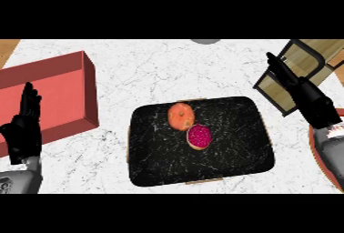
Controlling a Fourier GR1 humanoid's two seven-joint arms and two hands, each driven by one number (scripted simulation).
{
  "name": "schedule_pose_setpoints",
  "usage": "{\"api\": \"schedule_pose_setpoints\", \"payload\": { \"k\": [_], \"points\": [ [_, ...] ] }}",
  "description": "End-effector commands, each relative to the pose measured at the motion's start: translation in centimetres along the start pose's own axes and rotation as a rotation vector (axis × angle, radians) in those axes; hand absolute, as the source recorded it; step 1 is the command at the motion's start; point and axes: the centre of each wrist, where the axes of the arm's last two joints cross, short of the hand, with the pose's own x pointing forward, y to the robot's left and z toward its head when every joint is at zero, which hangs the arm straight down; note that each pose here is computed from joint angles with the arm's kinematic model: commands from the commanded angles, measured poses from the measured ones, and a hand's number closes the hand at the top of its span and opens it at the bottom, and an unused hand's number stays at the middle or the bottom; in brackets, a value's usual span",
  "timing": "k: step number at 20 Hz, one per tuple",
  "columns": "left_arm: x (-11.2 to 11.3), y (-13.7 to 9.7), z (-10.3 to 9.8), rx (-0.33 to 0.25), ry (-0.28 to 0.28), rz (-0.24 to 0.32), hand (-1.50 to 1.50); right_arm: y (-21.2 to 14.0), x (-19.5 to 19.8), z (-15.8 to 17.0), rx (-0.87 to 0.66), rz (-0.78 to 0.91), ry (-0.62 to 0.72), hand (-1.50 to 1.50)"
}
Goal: Pick the cupcake from the tray and place it in the tiered shelf
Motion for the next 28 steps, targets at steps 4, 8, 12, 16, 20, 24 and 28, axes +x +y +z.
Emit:
{"api": "schedule_pose_setpoints", "payload": {
  "k": [4, 8, 12, 16, 20, 24, 28],
  "points": [
    [2.3, -6.0, 1.1, -0.31, -0.08, 0.059, 0.0, 1.3, 2.5, -4.2, 0.168, -0.242, -0.055, -1.5],
    [2.6, -6.1, 1.2, -0.357, -0.077, 0.093, 0.0, 9.7, -1.3, -2.9, 0.071, -0.982, 0.027, 1.5],
    [3.0, -8.0, 2.1, -0.503, -0.033, 0.105, 0.0, 4.8, -2.9, -2.7, -0.195, -0.036, 0.046, 1.5],
    [3.2, -8.5, 2.6, -0.512, -0.038, 0.1, 0.0, 6.9, -6.0, -2.5, -0.362, -0.277, -0.01, -1.5],
    [3.9, -9.5, 2.2, -0.536, -0.027, 0.1, 0.0, 4.4, -7.5, -3.1, -0.263, -0.418, -0.129, -1.5],
    [2.4, -8.1, 3.1, -0.539, -0.011, 0.097, 0.0, 2.7, -3.8, -4.0, 0.032, -0.27, -0.113, -1.5],
    [3.0, -8.3, 2.5, -0.515, -0.01, 0.105, 0.0, 0.8, -0.7, -4.1, 0.161, -0.108, -0.09, -1.5]
  ]
}}
